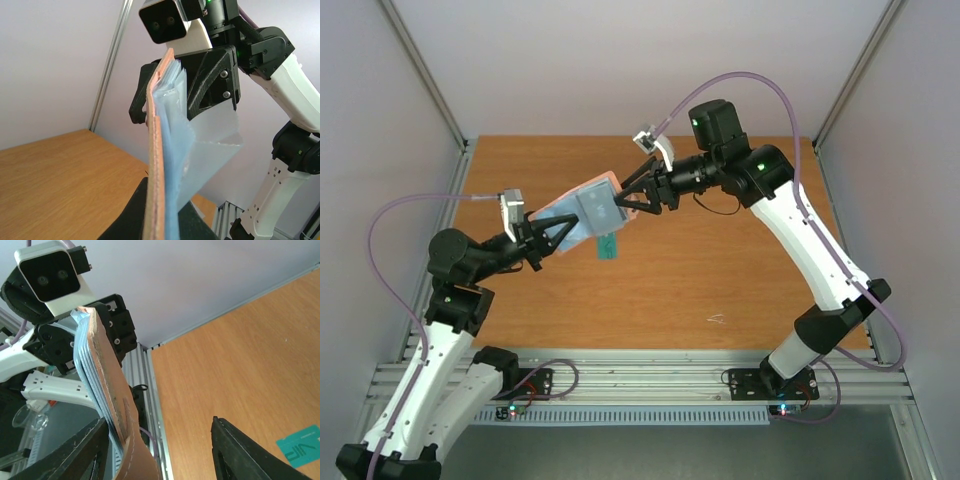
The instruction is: Take the credit cards out of the card holder
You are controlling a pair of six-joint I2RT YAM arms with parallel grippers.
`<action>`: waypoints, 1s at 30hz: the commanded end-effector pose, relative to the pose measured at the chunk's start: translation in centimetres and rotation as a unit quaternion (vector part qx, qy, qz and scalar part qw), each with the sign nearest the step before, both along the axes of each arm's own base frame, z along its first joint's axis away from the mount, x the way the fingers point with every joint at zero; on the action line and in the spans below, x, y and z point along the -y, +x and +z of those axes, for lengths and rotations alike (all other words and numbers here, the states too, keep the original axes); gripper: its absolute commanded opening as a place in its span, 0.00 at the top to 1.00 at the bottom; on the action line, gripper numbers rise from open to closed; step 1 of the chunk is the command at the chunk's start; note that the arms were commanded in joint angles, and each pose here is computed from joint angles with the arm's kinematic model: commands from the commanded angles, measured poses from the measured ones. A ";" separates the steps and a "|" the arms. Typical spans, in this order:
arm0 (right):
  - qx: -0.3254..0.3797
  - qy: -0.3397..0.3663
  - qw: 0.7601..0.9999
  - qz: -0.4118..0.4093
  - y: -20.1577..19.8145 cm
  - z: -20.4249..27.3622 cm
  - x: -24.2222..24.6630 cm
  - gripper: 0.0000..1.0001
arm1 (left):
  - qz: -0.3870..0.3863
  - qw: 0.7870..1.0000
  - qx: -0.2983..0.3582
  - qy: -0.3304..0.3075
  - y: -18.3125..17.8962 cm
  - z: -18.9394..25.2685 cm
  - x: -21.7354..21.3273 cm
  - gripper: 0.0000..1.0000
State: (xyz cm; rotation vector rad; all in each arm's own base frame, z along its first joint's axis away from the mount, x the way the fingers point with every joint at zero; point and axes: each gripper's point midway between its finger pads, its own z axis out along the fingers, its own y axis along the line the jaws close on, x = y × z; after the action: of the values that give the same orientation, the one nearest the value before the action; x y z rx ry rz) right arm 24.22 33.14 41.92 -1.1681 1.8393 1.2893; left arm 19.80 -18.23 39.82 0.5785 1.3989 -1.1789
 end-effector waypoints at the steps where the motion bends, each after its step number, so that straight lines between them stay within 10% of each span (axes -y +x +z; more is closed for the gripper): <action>1: 0.005 -0.002 1.000 0.014 -0.6 0.3 -0.6 0.43 | -0.002 0.998 0.067 -0.009 -0.9 2.8 -0.2 1.00; 26: 0.028 -0.038 0.999 0.026 -1.3 -1.2 -4.0 0.49 | 0.002 0.998 0.068 -0.012 -1.1 2.5 -0.3 1.00; 30: 0.026 -0.040 0.999 0.022 -1.2 -1.2 -4.1 0.35 | 0.006 0.998 0.064 -0.012 -0.9 2.2 -0.4 1.00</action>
State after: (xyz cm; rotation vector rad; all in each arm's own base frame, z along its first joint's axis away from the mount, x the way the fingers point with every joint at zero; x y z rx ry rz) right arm 22.97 37.28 40.39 -1.2854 1.8517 1.2373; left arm 19.89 -18.05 40.15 0.5753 1.3823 -1.1639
